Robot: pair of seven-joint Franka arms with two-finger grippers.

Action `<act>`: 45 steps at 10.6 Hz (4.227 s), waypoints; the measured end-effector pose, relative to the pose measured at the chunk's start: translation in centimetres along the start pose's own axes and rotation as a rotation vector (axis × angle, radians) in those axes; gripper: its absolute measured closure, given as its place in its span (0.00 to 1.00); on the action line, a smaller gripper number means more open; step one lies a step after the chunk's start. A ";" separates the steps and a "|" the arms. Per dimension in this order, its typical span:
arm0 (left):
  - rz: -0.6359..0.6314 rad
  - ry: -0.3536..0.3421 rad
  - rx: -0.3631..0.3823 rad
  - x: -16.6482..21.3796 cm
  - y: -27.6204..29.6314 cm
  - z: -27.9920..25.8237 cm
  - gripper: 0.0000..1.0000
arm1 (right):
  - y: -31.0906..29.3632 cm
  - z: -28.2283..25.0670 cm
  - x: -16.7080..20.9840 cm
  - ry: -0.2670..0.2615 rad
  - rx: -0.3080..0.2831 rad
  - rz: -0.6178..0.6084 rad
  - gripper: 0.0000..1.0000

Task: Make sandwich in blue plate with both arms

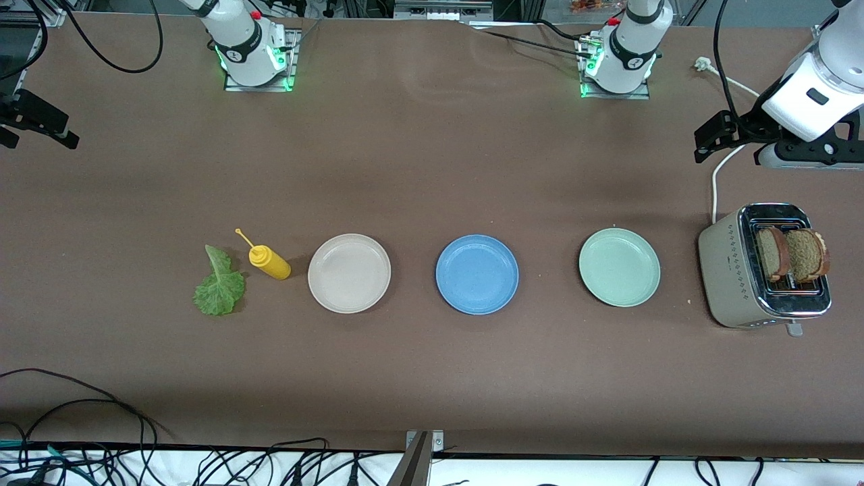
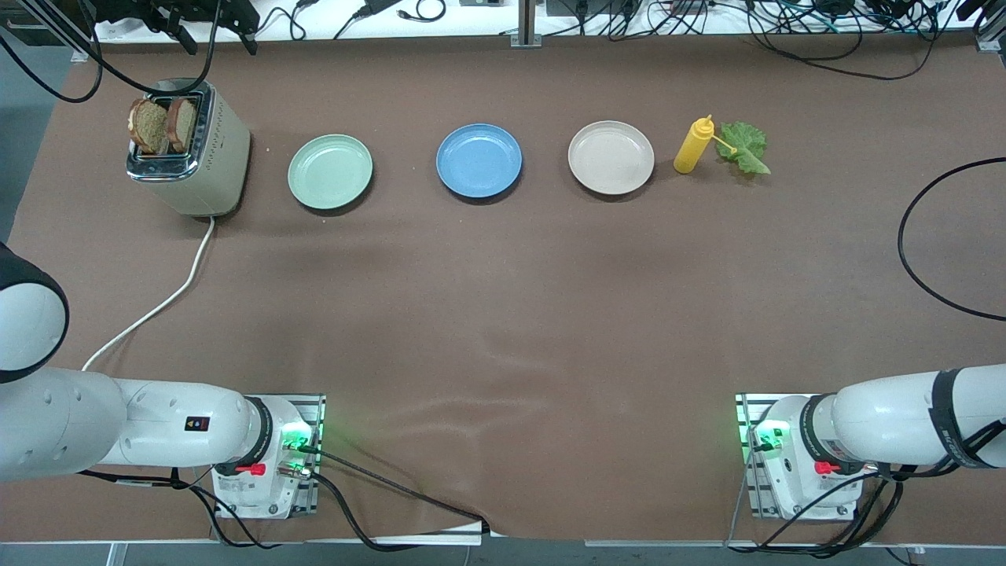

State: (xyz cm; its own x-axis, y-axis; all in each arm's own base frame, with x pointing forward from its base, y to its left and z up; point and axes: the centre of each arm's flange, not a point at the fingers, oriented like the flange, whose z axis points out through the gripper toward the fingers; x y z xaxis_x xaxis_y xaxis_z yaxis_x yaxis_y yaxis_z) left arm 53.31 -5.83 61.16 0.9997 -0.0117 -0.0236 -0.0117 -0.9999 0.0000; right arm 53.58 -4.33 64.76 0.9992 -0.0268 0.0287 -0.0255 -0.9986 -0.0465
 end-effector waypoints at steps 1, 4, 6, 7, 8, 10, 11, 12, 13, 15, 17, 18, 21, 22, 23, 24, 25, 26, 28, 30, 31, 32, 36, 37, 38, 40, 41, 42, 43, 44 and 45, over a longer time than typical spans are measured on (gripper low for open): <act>0.000 0.000 0.000 0.0 0.0 0.0 0.00 | 0.0 0.0 0.0 0.000 0.000 0.000 0.00; 0.000 0.000 0.000 0.0 0.0 0.0 0.00 | 0.0 0.0 0.0 0.000 0.000 0.000 0.00; 0.000 0.000 0.000 0.0 0.0 0.0 0.00 | 0.0 0.0 0.0 0.000 0.000 0.000 0.00; 0.000 0.000 0.000 0.0 0.0 0.0 0.00 | 0.0 0.0 0.0 0.000 0.000 0.000 0.00; 0.000 0.000 0.000 0.0 0.0 0.0 0.00 | 0.0 0.0 0.0 0.000 0.000 0.000 0.00; 0.000 0.000 0.000 0.0 0.0 0.0 0.00 | 0.0 0.0 0.0 0.000 0.000 0.000 0.00; 0.000 0.000 0.000 0.0 0.0 0.0 0.00 | 0.0 0.0 0.0 0.000 0.000 0.000 0.00; 0.000 -0.001 0.000 0.0 0.0 0.0 0.00 | 0.0 0.0 0.0 0.000 0.000 0.000 0.00; 0.000 -0.001 0.000 0.0 0.0 0.0 0.00 | 0.0 0.0 0.0 0.000 0.000 0.000 0.00; 0.000 -0.001 0.000 0.0 0.0 0.0 0.00 | 0.0 0.0 0.0 0.000 0.000 0.000 0.00; 0.000 -0.002 0.000 0.0 0.0 0.0 0.00 | 0.0 0.0 0.0 -0.001 0.000 -0.001 0.00; 0.000 -0.003 0.000 0.0 0.0 0.0 0.00 | 0.0 0.0 0.0 -0.001 0.000 -0.001 0.00; 0.000 -0.003 0.000 0.0 0.0 0.0 0.00 | 0.0 0.0 0.0 -0.001 0.000 -0.001 0.00; 0.000 -0.003 0.000 0.0 0.0 0.0 0.00 | 0.0 0.0 0.0 -0.001 0.000 -0.001 0.00; 0.000 -0.003 0.000 0.0 0.0 0.0 0.00 | 0.0 0.0 0.0 -0.001 0.000 -0.001 0.00; 0.000 -0.004 0.000 0.0 0.0 0.0 0.00 | 0.0 0.0 0.0 -0.001 0.000 -0.001 0.00; -0.001 -0.004 0.000 0.0 0.0 0.0 0.00 | 0.0 0.0 0.0 -0.001 0.000 -0.001 0.00; -0.001 -0.004 0.000 0.0 0.0 0.0 0.00 | 0.0 0.0 0.0 -0.001 0.000 -0.001 0.00; -0.001 -0.005 0.000 0.0 0.0 0.0 0.00 | 0.0 0.0 0.0 -0.001 0.000 -0.001 0.00; -0.001 -0.005 0.000 0.0 0.0 0.0 0.00 | 0.0 0.0 0.0 -0.001 0.000 -0.001 0.00; -0.001 -0.006 0.000 -0.1 0.0 0.0 0.00 | 0.0 0.0 0.0 -0.001 0.000 -0.001 0.00; -0.001 -0.007 0.001 -0.1 -0.1 0.1 0.00 | 0.0 0.0 0.0 -0.001 0.000 -0.001 0.00; -0.010 -0.009 0.000 0.0 -0.5 0.1 0.00 | 0.0 0.0 0.0 -0.001 0.000 -0.001 0.00; -0.010 -0.009 0.000 0.0 -0.6 0.1 0.00 | 0.0 0.0 0.0 -0.001 0.000 -0.001 0.00; -0.010 -0.014 0.001 -0.1 -0.6 0.1 0.00 | 0.0 0.0 0.0 -0.001 0.000 -0.001 0.00; -0.010 -0.033 0.002 -0.3 -0.6 0.3 0.00 | 0.0 0.0 0.0 -0.001 0.000 -0.001 0.00; -0.012 -0.035 0.002 -0.3 -0.7 0.3 0.00 | 0.0 0.0 0.0 -0.001 0.000 -0.001 0.00; -0.015 -0.035 0.002 -0.3 -0.9 0.3 0.00 | 0.0 0.0 0.0 -0.001 0.000 -0.001 0.00; -0.018 -0.035 0.002 -0.3 -1.0 0.3 0.00 | 0.0 0.0 0.0 -0.001 0.000 -0.001 0.00; -0.020 -0.036 0.002 -0.3 -1.1 0.3 0.00 | 0.0 0.0 0.0 -0.001 0.000 -0.001 0.00; -0.021 -0.036 0.002 -0.3 -1.2 0.3 0.00 | 0.0 0.0 0.0 -0.001 0.000 -0.001 0.00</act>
State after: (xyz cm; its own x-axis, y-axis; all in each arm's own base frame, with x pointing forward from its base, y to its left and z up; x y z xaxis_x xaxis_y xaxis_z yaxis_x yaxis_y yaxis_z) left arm 53.05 -4.67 60.83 0.9982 0.0092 -0.0597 0.0090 -1.0000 -0.0028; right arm 53.57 -4.30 64.76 0.9993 -0.0255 0.0279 -0.0242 -0.9986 -0.0465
